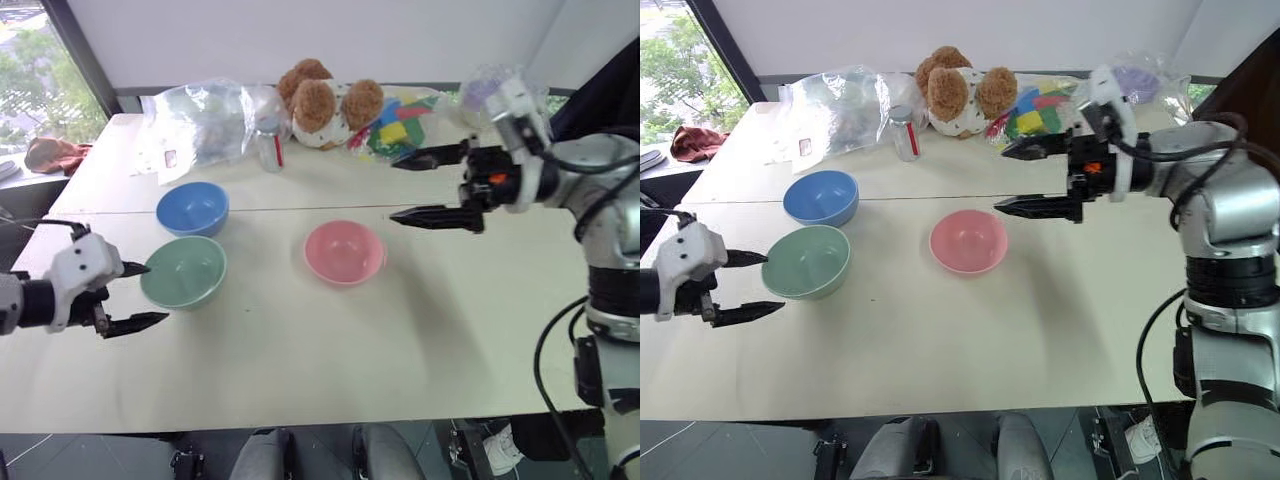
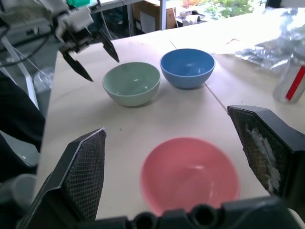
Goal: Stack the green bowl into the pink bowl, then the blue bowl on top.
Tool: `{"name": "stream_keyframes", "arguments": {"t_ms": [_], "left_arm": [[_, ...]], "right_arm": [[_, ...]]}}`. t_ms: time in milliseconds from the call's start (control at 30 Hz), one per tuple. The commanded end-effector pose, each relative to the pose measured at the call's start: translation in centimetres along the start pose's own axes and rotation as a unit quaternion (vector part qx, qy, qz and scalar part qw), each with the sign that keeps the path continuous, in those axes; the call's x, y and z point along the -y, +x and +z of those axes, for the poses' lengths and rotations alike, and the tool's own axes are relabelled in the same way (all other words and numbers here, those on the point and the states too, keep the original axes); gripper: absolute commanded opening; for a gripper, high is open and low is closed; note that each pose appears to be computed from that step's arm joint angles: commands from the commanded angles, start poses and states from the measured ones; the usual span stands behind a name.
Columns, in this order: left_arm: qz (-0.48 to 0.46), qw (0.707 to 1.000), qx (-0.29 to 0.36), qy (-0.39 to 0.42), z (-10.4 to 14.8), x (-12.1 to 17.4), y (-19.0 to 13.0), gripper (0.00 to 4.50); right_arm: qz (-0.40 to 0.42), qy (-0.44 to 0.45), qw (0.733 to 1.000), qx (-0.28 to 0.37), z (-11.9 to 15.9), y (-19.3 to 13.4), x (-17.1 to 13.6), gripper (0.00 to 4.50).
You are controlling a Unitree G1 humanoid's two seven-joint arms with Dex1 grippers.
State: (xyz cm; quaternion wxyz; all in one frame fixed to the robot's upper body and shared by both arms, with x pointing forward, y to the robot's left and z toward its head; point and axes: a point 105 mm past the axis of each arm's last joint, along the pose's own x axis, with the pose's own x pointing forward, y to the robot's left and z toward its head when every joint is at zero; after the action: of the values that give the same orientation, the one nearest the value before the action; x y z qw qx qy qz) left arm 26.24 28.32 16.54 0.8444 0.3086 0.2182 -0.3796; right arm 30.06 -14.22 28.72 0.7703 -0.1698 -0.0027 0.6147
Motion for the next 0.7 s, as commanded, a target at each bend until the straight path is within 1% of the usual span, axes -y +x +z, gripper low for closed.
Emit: {"name": "stream_keyframes", "arguments": {"t_ms": [33,267,367,400,467,500,533,600,700], "left_arm": [[0.006,1.000,0.005,0.024,0.3,-0.5,1.1,4.50],[-0.025,0.999,-0.004,0.040,-0.2,-0.3,3.4,4.50],[-0.037,0.998,-0.012,0.046,-0.6,-0.1,4.1,3.73],[-0.038,0.998,-0.013,0.047,-0.7,-0.1,4.2,3.27],[-0.047,0.997,-0.010,0.053,-0.5,0.0,4.6,2.16],[-0.051,0.997,-0.009,0.056,-0.5,0.0,4.7,1.75],[-0.056,0.997,0.000,0.061,0.0,0.0,4.9,1.08],[-0.070,0.995,0.024,0.067,1.5,0.2,5.1,0.04],[-0.096,0.991,0.054,0.081,3.6,0.8,5.2,0.04]], "right_arm": [[-0.009,-0.019,1.000,0.011,1.4,-0.9,-1.0,4.45],[-0.028,-0.003,0.999,0.018,1.7,-1.7,-1.7,4.45],[-0.035,0.003,0.999,0.002,0.9,-2.0,-1.8,4.50],[-0.037,0.002,0.999,-0.001,0.8,-2.0,-1.8,4.50],[-0.042,0.001,0.999,-0.008,0.6,-2.2,-1.8,4.50],[-0.043,0.001,0.999,-0.010,0.5,-2.3,-1.8,4.50],[-0.046,0.000,0.999,-0.013,0.5,-2.4,-1.8,4.50],[-0.050,-0.001,0.999,-0.018,0.4,-2.6,-1.8,4.50],[-0.055,-0.003,0.998,-0.020,0.5,-2.8,-1.9,4.50]]}}
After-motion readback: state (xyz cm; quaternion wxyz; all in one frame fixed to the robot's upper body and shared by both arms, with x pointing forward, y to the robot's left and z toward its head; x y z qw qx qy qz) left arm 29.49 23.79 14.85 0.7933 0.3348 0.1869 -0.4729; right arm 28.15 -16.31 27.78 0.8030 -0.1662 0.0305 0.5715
